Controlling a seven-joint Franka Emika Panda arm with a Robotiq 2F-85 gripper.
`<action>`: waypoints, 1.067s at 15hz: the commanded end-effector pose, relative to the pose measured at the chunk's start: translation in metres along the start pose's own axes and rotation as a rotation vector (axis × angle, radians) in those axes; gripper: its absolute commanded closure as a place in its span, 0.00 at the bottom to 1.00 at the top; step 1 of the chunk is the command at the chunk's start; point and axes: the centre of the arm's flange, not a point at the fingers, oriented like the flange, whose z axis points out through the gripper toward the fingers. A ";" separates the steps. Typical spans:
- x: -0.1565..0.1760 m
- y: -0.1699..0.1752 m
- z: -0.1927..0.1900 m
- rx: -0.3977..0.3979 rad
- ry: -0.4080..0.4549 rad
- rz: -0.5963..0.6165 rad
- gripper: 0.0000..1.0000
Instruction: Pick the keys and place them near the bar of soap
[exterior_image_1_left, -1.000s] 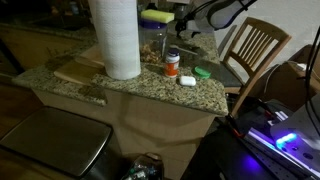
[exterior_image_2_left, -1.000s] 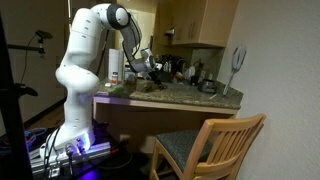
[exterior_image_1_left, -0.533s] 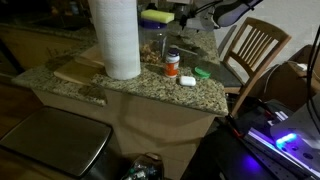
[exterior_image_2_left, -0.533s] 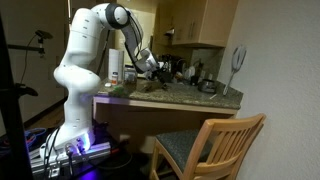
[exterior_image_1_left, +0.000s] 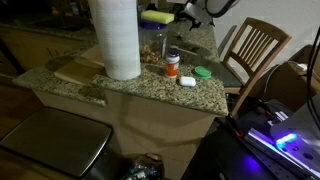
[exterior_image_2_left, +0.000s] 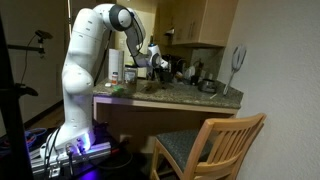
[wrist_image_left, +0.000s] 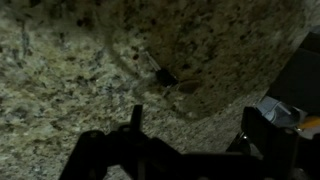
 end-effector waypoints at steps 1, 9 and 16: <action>0.007 -0.006 -0.001 0.012 -0.034 0.034 0.00; 0.006 -0.005 0.054 -0.176 0.084 -0.170 0.00; -0.021 -0.008 0.118 -0.259 0.146 -0.384 0.00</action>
